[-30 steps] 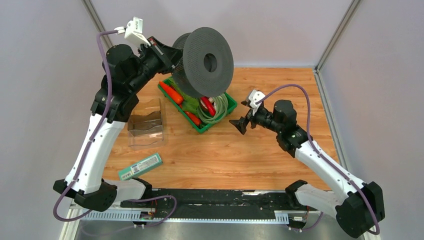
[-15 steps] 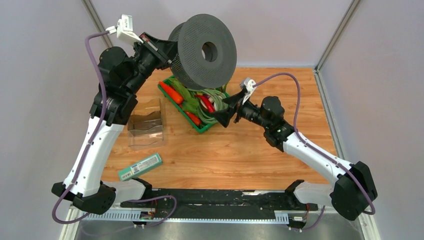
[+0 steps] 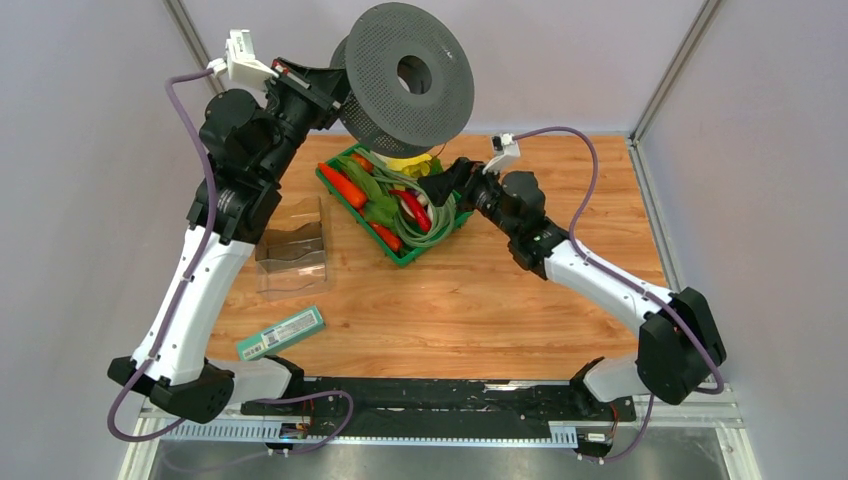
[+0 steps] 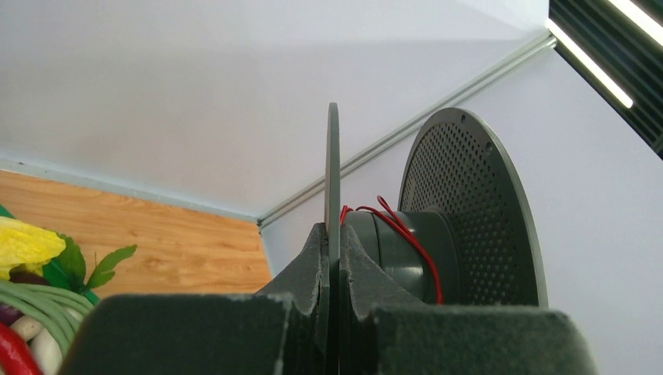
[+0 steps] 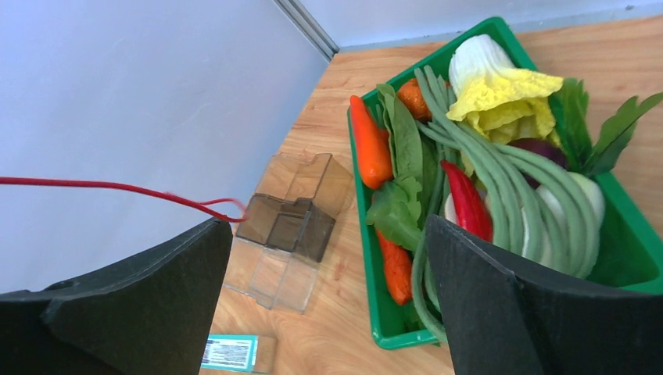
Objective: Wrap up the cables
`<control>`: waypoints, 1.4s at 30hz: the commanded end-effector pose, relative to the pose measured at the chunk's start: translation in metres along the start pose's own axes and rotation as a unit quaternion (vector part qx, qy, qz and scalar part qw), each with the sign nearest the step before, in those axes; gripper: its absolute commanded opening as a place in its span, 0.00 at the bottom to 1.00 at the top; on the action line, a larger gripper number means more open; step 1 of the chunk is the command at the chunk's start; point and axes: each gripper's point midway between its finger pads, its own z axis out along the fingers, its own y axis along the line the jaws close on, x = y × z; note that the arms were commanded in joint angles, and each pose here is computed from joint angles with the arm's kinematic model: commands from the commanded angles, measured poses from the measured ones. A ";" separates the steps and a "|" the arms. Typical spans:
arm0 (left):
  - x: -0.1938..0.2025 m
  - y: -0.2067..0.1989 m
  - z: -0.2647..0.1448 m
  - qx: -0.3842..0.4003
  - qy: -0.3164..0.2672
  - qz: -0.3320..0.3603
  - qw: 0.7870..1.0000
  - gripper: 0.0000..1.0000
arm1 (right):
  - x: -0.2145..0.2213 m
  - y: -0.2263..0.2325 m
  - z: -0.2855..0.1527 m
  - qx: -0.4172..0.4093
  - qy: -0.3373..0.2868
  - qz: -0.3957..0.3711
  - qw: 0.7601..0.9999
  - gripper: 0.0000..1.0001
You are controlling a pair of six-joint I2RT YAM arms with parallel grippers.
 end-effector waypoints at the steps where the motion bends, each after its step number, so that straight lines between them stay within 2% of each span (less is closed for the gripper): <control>1: -0.037 -0.036 -0.009 0.043 -0.065 -0.039 0.996 0.00 | -0.029 0.032 0.009 -0.029 -0.034 0.070 0.997 0.97; 6: -0.038 -0.030 -0.008 0.028 -0.070 -0.056 0.996 0.00 | -0.028 0.026 0.020 -0.003 -0.035 0.089 0.995 0.93; 12: -0.040 -0.029 -0.005 0.023 -0.074 -0.069 0.995 0.00 | -0.025 0.005 0.036 0.051 -0.039 0.102 0.993 0.75; 18: -0.038 -0.022 -0.006 0.008 -0.076 -0.083 0.994 0.00 | -0.016 -0.001 0.049 0.069 -0.023 0.136 0.988 0.68; 27: -0.042 -0.016 -0.004 -0.006 -0.089 -0.082 0.993 0.00 | 0.014 -0.008 0.050 0.076 0.019 0.166 0.983 0.41; 33: -0.039 -0.013 -0.001 -0.009 -0.086 -0.085 0.993 0.00 | 0.018 -0.010 0.049 0.074 0.021 0.163 0.984 0.26; 42: -0.037 -0.011 -0.001 -0.014 -0.083 -0.089 0.992 0.00 | 0.027 -0.015 0.052 0.078 0.030 0.170 0.982 0.25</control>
